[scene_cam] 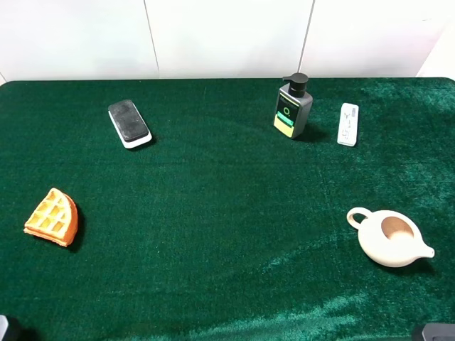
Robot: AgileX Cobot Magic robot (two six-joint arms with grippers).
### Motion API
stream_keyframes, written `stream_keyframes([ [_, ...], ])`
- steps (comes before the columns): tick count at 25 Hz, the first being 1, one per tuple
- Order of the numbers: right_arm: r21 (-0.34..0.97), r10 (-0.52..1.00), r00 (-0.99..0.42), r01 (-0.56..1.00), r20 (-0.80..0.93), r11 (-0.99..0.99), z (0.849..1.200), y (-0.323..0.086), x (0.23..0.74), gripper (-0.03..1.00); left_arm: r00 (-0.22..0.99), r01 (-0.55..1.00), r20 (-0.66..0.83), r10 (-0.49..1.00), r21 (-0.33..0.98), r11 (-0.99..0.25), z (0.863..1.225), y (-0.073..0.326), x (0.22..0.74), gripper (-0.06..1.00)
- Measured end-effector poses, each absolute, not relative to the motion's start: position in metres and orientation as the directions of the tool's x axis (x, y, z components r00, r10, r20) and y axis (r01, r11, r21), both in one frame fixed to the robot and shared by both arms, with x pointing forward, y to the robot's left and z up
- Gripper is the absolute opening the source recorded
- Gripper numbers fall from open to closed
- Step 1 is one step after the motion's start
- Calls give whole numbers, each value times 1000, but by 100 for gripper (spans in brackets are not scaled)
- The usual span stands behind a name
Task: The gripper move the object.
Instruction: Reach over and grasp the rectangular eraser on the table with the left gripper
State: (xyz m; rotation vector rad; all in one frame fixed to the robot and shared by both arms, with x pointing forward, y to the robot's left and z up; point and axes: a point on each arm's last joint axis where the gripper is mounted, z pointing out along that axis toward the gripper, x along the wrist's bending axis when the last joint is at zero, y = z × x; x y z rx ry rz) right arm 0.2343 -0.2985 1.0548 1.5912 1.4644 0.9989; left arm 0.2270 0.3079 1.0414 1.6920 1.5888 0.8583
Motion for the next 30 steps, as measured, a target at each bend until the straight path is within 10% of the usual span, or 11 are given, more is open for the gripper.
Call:
stream_keyframes([
  [30, 905, 997, 45, 419, 60, -73, 1055, -299, 234, 70, 32, 585, 4, 999, 811, -22, 1051, 308, 222, 97],
])
